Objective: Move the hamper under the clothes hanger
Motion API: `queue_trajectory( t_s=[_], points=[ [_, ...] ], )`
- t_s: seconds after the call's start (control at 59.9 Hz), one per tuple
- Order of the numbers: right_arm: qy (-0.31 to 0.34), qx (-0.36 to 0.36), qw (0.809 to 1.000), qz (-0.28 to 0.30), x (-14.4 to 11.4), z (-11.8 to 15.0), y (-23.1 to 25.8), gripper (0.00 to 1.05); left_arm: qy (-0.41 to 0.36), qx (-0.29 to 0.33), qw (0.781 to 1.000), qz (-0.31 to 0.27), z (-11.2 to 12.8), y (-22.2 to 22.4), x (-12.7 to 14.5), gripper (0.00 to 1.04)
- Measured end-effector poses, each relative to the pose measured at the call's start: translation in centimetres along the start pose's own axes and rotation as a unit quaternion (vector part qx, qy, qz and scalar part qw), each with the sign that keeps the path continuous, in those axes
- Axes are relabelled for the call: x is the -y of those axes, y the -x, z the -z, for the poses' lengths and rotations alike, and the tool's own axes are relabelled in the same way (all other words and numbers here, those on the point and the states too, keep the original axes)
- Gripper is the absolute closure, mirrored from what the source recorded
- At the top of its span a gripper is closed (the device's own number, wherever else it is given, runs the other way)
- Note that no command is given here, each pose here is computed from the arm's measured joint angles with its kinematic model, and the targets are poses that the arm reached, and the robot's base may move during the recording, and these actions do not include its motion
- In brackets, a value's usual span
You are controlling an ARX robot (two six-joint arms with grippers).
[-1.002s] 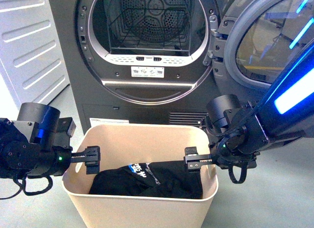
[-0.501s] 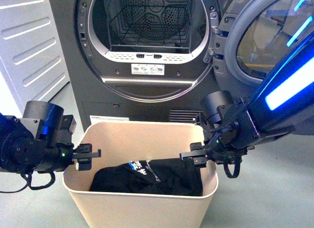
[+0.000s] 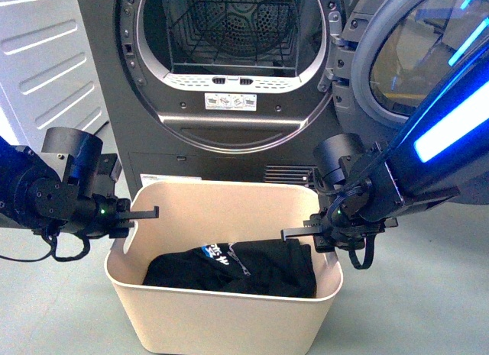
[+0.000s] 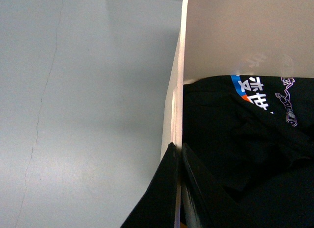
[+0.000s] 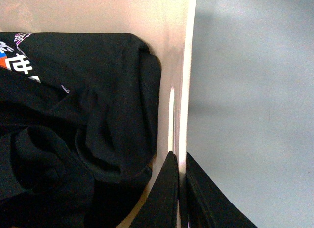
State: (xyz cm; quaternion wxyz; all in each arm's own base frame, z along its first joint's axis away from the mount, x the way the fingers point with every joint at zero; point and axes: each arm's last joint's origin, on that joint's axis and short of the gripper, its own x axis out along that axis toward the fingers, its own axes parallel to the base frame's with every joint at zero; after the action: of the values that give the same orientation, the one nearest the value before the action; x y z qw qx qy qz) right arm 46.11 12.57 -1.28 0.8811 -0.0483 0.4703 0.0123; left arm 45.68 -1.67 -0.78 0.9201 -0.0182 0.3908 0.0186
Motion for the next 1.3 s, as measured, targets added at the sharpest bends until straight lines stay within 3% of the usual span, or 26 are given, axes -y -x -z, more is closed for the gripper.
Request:
queue_trajectory(
  t_s=[0.651, 1.303],
  points=[
    [-0.003, 0.006, 1.000, 0.000, 0.2, 0.2, 0.0, 1.02, 0.003, -0.005, 1.000, 0.005, 1.3, 0.4, 0.3, 1.01],
    [-0.008, 0.023, 1.000, 0.014, 2.9, -0.5, 1.8, 1.02, 0.000, -0.032, 0.999, 0.009, 0.0, 3.8, 2.1, 1.01]
  ],
)
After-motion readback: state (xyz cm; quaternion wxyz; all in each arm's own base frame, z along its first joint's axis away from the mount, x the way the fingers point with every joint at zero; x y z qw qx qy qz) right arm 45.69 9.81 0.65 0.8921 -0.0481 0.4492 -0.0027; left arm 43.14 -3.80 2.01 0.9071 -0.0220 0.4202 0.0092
